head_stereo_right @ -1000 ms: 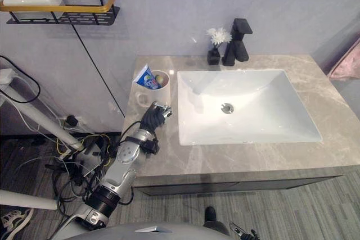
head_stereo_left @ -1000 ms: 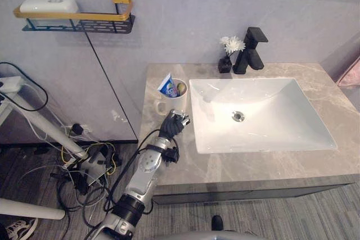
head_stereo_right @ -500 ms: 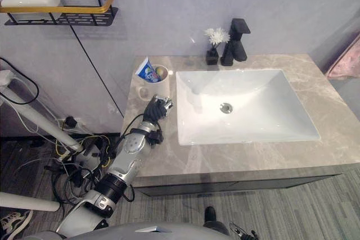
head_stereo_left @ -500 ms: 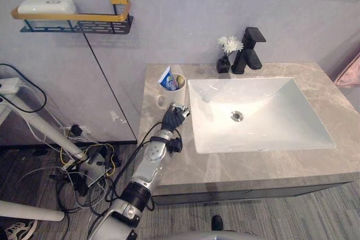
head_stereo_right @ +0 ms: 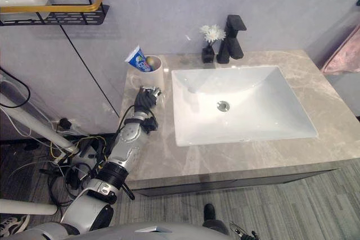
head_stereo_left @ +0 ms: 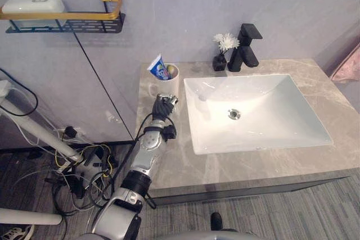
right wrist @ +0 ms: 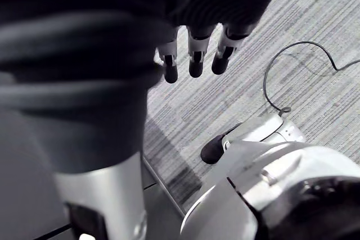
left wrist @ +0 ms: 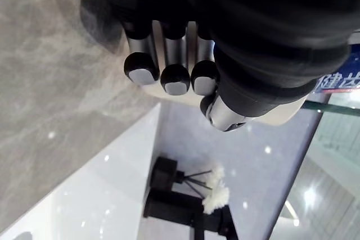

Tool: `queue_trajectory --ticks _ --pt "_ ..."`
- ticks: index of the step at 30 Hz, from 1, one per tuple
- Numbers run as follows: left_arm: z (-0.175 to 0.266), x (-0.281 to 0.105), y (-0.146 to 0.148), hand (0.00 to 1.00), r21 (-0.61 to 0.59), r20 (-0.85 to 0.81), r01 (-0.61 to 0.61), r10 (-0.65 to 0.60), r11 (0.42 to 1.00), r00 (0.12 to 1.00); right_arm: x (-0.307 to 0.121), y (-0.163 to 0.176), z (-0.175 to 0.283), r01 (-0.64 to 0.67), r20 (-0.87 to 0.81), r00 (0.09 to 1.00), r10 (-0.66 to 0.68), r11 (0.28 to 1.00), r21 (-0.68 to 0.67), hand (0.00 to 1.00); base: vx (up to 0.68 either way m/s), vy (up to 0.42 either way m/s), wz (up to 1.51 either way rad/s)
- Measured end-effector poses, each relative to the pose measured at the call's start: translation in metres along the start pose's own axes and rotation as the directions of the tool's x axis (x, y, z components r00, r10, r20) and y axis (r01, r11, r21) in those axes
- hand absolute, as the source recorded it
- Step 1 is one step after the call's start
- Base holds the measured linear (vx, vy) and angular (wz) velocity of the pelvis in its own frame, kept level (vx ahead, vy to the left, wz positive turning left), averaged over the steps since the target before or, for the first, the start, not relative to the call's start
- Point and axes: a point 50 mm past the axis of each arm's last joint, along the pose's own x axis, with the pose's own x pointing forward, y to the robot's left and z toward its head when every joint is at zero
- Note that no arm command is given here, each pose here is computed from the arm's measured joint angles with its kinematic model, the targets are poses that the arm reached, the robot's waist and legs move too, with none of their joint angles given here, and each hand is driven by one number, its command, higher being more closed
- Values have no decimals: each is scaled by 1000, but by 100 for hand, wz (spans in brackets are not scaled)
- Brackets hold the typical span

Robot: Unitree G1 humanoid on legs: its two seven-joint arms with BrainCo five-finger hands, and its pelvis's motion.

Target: Organize washtable

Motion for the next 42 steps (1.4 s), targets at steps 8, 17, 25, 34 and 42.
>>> queue_trajectory --ticks 8,17,25,34,42 --pt "3 2 11 100 -10 6 -75 75 997 997 0 -1 0 6 0 1000 -6 1000 13 0 -7 1 -8" --pt "9 -8 2 100 -21 50 -16 17 1000 999 0 -2 1 0 4 1000 0 1000 22 0 5 1 1" --pt "-6 -60 -38 100 -9 -5 338 -338 941 941 0 -1 2 -14 6 1000 14 1000 13 0 20 9 18" --pt "21 -110 3 100 -96 93 215 -206 972 974 0 -2 0 -30 -1 1000 30 1000 -8 0 -18 -2 18" --pt "96 -148 77 100 -72 443 -246 251 967 860 -3 -11 -15 -25 -51 998 24 999 -21 0 -57 -7 13"
